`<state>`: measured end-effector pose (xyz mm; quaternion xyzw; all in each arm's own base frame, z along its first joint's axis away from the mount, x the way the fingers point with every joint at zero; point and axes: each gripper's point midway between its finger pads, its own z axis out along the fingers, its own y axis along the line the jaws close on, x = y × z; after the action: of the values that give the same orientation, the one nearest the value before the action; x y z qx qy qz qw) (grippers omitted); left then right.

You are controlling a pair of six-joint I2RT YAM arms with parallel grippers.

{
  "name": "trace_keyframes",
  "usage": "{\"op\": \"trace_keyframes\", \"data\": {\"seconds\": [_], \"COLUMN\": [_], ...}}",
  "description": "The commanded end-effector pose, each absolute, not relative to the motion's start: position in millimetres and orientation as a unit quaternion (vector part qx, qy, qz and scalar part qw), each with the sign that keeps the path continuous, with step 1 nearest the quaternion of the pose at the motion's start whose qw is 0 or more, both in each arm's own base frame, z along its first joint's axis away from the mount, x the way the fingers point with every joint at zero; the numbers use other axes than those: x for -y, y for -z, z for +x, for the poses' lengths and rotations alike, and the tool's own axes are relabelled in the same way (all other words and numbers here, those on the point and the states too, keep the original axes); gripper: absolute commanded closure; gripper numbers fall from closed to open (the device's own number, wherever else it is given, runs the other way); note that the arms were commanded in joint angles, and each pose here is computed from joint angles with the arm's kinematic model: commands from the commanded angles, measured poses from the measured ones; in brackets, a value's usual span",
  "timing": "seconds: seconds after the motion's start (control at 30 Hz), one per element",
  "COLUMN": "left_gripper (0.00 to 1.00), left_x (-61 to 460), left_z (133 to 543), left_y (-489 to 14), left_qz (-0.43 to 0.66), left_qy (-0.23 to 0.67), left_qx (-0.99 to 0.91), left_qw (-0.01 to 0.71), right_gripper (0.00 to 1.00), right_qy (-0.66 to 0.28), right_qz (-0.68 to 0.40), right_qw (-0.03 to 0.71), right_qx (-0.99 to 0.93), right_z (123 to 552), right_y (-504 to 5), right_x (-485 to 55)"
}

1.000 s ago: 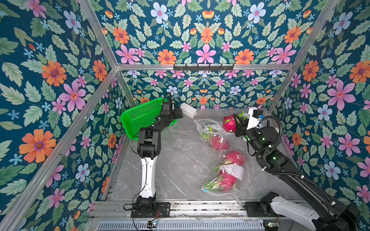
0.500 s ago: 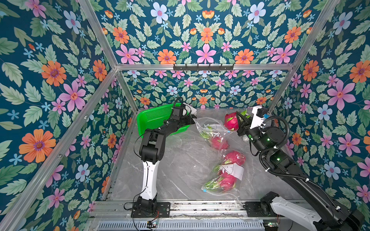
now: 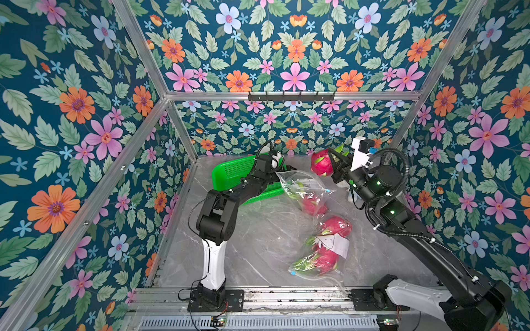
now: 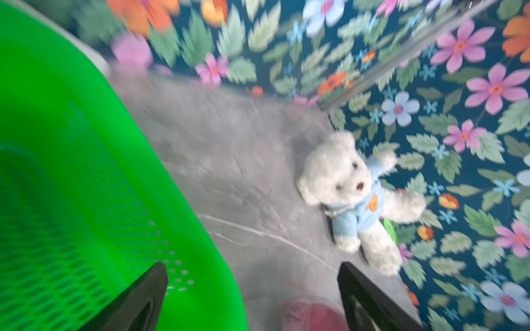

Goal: Open the zip-top bag and take out the dragon fruit
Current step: Move the basket to the center of the board, then place the dragon fruit in the basket.

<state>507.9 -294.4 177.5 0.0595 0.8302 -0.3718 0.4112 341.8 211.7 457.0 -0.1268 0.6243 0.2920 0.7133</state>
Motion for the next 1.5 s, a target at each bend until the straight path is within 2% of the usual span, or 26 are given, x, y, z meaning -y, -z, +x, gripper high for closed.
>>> {"op": "trace_keyframes", "data": {"seconds": [0.0,0.13,0.27,0.43,0.77,0.97,1.3,1.43,1.47], "left_gripper": [0.01,0.01,0.01,0.01,0.01,0.01,0.01,0.01,0.01], "left_x": [248,182,118,79,50,57,65,68,69], "left_z": [518,506,488,455,415,413,413,412,412], "left_y": [-202,-223,-218,-208,-213,-206,-204,-206,-207], "left_qz": [0.04,-0.013,-0.089,-0.128,-0.119,-0.102,-0.092,-0.089,-0.09], "left_qy": [0.276,0.227,0.22,0.221,0.159,0.177,0.201,0.21,0.213], "left_qx": [-0.83,-0.82,-0.818,-0.81,-0.809,-0.809,-0.809,-0.806,-0.805], "left_qw": [0.483,0.524,0.524,0.528,0.554,0.551,0.545,0.546,0.546], "right_gripper": [1.0,1.0,1.0,1.0,1.0,1.0,1.0,1.0,0.95], "right_qy": [-0.335,-0.344,-0.36,-0.362,-0.333,-0.288,-0.241,-0.242,-0.243], "right_qz": [-0.145,-0.174,-0.188,-0.194,-0.181,-0.176,-0.147,-0.135,-0.135], "right_qw": [0.716,0.707,0.691,0.666,0.606,0.573,0.526,0.52,0.52], "right_qx": [-0.595,-0.593,-0.598,-0.623,-0.699,-0.747,-0.802,-0.808,-0.807], "right_z": [342,357,377,417,500,533,555,558,558], "right_y": [-476,-474,-465,-431,-332,-271,-194,-184,-185], "right_x": [-234,-274,-311,-352,-408,-420,-409,-407,-406]}}
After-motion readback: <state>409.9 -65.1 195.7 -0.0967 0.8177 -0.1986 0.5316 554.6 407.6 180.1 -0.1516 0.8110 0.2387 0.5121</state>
